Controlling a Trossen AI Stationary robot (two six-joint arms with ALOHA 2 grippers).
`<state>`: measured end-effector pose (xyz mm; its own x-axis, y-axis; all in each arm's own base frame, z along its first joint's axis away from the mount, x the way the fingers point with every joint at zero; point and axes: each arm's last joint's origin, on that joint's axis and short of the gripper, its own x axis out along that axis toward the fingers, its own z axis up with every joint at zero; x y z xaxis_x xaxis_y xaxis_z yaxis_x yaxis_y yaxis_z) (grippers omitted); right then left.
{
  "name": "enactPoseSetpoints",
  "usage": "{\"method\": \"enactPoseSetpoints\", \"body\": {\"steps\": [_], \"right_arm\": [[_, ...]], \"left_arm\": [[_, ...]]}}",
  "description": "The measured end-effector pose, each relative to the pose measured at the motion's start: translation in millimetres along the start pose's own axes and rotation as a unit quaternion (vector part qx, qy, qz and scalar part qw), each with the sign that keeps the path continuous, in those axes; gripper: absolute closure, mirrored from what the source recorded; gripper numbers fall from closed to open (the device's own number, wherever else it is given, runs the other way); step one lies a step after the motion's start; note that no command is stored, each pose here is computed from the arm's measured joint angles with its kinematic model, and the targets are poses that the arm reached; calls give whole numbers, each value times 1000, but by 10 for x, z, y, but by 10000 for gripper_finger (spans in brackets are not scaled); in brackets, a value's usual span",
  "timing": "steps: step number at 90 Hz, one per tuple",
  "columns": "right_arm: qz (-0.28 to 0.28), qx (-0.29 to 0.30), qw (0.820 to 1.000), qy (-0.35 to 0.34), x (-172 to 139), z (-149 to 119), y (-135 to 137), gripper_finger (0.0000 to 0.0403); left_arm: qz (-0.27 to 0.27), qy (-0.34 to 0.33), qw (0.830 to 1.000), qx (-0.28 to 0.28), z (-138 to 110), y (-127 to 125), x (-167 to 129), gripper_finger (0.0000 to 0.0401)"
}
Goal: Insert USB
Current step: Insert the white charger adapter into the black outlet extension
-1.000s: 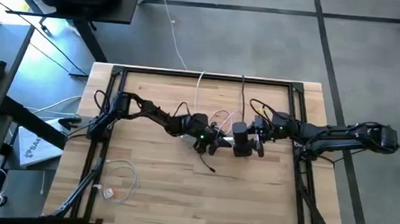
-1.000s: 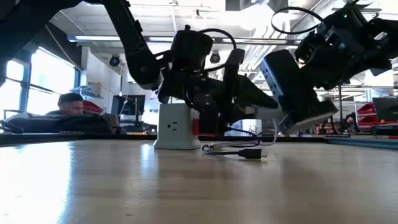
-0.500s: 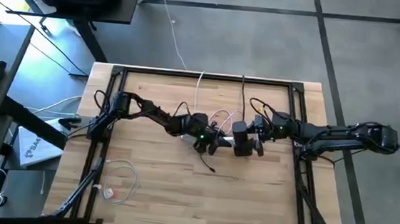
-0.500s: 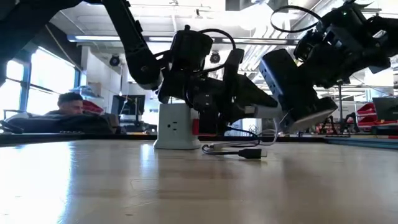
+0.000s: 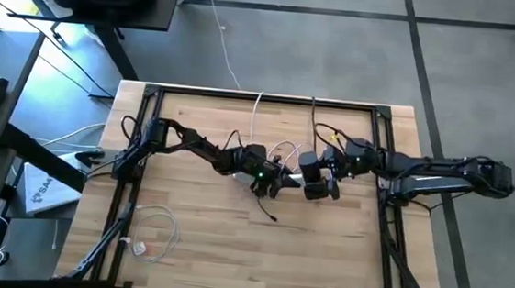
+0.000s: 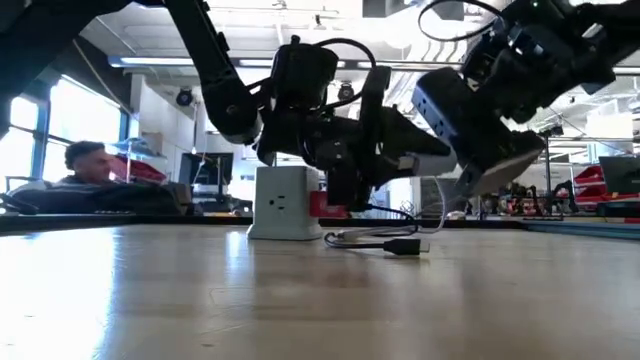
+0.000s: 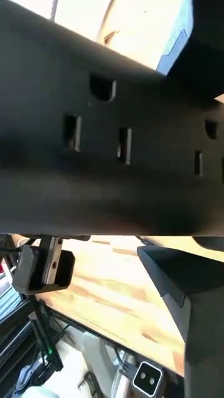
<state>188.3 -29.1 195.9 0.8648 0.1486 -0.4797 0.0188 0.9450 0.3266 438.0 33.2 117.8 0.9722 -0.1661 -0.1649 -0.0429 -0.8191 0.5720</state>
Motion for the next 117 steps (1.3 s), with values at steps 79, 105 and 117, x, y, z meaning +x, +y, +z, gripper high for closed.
{"method": "enactPoseSetpoints", "body": {"steps": [79,105,117], "right_arm": [[-18,44,998,28,-155,390,122,96],[-3,33,999,1,-168,446,143,96],[13,32,999,-4,-193,457,161,116]], "left_arm": [[33,26,999,13,16,174,31,309],[38,29,999,16,9,182,30,309],[42,31,998,18,6,192,30,309]]}}
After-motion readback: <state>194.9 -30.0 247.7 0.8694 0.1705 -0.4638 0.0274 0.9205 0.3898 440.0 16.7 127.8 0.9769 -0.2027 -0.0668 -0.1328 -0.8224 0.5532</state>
